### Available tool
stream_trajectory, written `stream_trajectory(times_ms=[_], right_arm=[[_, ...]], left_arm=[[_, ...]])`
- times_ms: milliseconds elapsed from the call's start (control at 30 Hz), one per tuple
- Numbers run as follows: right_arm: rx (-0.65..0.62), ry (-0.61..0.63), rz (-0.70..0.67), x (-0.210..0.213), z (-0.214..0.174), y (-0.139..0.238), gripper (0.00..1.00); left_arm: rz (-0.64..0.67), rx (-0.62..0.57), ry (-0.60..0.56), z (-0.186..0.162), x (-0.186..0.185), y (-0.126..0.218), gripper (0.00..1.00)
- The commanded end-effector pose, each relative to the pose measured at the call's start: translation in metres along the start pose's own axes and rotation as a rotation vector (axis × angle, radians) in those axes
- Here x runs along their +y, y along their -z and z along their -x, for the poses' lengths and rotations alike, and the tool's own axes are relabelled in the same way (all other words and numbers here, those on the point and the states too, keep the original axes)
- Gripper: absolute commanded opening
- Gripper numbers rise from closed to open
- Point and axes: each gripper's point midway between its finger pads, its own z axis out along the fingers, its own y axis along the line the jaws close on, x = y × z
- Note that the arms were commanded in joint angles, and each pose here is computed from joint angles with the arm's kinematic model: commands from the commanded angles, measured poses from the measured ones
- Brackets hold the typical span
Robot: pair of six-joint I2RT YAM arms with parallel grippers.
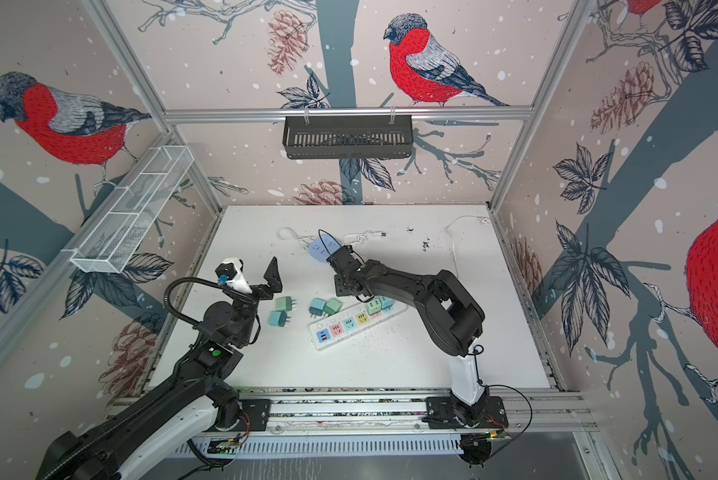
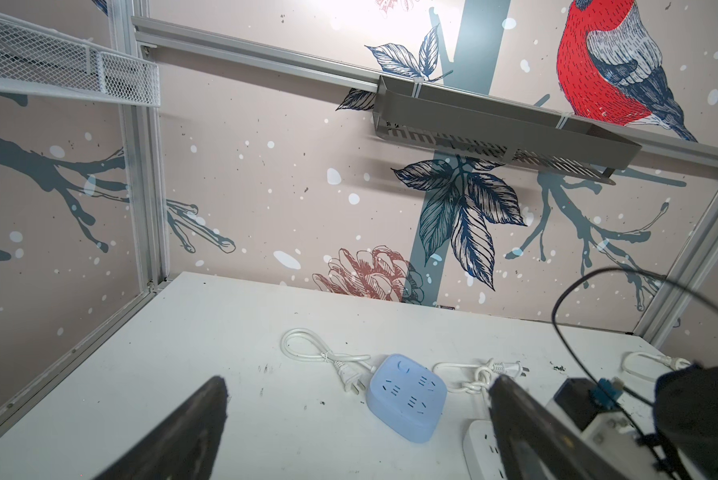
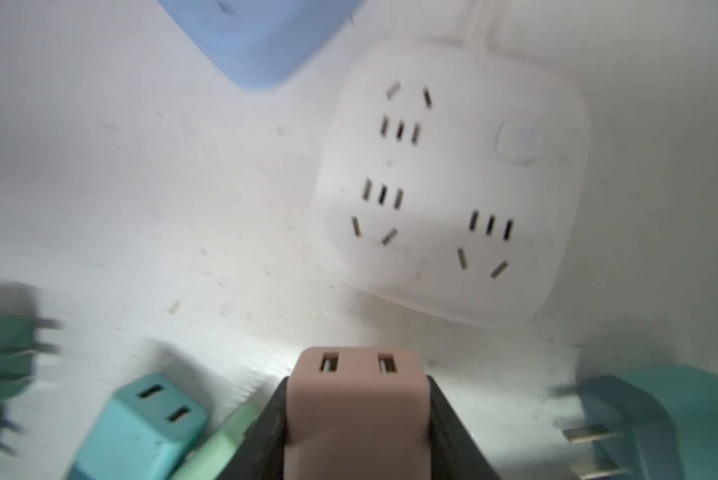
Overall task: Insert the plug
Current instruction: 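Lift the pink adapter with the right gripper and carry it toward the left gripper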
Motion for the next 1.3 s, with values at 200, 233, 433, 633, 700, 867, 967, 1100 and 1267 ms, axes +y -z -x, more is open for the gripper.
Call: stream_trajectory(times_ms=[200, 233, 433, 633, 700, 867, 967, 1100, 1267], right_arm=[[-0.393, 0.012, 0.058, -0.006, 0.073, 0.093, 0.16], [-0.440, 0.017, 0.067, -0.008, 0.077, 0.106, 0.16], [-0.731, 0.056, 0.127, -0.024, 0.081, 0.168, 0.17], [-0.938, 0.105, 0.181, -0.029, 0.084, 0.224, 0.09], [-0.980, 0.132, 0.176, -0.033, 0.079, 0.231, 0.05], [-1.082, 0.215, 0.190, -0.036, 0.066, 0.245, 0.05], [-1.115, 0.253, 0.184, -0.039, 0.059, 0.252, 0.05], [-1.130, 0.300, 0.180, -0.041, 0.051, 0.257, 0.05], [-1.175, 0.438, 0.230, -0.031, 0.033, 0.266, 0.05]], left_arm=[[-0.129, -0.032, 0.075, 0.008, -0.020, 0.001, 0.98], [-0.134, -0.028, 0.079, 0.009, -0.021, 0.000, 0.98], [-0.251, -0.027, 0.112, 0.014, -0.039, 0.008, 0.98], [-0.335, -0.079, 0.125, 0.018, -0.048, 0.019, 0.98], [-0.308, -0.063, 0.128, 0.017, -0.045, 0.017, 0.98], [-0.322, -0.028, 0.103, 0.011, -0.050, 0.011, 0.98], [-0.323, -0.017, 0.105, 0.010, -0.053, 0.007, 0.97], [-0.371, -0.012, 0.091, 0.004, -0.061, 0.008, 0.98], [-0.386, -0.008, 0.066, 0.001, -0.063, 0.009, 0.97]])
